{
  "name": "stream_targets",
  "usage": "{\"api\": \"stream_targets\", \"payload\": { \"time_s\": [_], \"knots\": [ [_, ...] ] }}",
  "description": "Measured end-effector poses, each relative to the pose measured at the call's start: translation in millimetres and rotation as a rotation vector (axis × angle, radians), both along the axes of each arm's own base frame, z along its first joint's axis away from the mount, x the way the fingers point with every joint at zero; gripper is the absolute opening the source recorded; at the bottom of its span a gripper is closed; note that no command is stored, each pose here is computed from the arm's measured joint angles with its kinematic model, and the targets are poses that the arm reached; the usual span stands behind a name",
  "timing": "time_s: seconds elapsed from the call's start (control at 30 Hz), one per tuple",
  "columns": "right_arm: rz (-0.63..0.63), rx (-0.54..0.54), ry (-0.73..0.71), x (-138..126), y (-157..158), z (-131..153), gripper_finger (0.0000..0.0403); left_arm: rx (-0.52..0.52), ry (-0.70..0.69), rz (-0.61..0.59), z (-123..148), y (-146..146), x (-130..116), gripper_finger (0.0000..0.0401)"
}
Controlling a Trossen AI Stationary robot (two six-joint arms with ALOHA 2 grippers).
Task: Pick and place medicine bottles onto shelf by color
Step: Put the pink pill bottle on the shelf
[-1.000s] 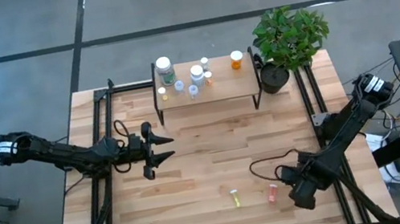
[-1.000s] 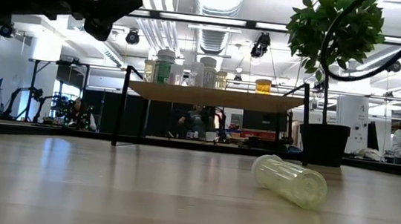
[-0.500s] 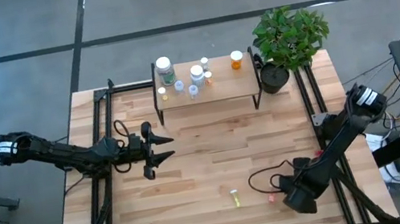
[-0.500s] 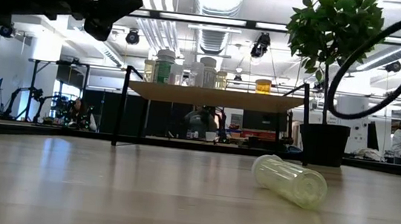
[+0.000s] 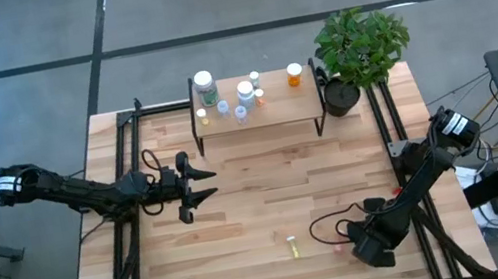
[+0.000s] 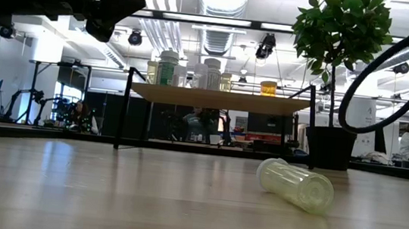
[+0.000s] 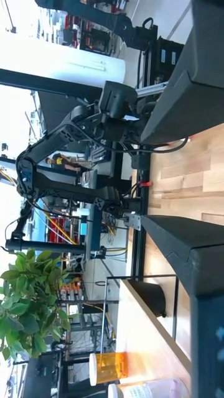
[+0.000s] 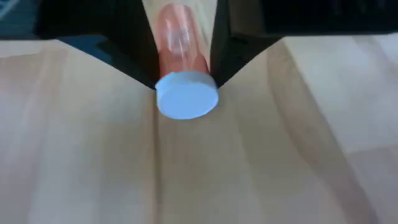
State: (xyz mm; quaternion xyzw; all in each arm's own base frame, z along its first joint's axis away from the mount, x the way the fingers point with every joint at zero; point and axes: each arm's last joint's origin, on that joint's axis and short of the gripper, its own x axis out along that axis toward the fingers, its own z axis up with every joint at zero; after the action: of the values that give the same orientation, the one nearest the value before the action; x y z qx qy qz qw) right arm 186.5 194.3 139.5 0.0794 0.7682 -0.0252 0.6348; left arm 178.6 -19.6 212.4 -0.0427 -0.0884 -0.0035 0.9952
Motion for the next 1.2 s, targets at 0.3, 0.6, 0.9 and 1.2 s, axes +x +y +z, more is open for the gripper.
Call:
{"api": "stream_targets", "payload": {
  "time_s": [0.3,0.6,0.9,1.2],
  "knots": [
    [-0.121,-0.125,-0.218,4,-8,17,0.0094,0.0,0.0,-0.004,0,0,0,0.0183],
    [-0.302,-0.445,-0.859,10,-39,71,0.0103,0.0,0.0,-0.004,0,0,0,0.0183],
    [-0.434,-0.918,-1.268,18,-87,114,0.0104,0.0,-0.001,-0.004,0,0,0,0.0183],
    [-0.589,-0.989,-1.2,45,-124,102,0.0105,0.0,-0.003,-0.003,1,0,0,0.0183]
  ]
}}
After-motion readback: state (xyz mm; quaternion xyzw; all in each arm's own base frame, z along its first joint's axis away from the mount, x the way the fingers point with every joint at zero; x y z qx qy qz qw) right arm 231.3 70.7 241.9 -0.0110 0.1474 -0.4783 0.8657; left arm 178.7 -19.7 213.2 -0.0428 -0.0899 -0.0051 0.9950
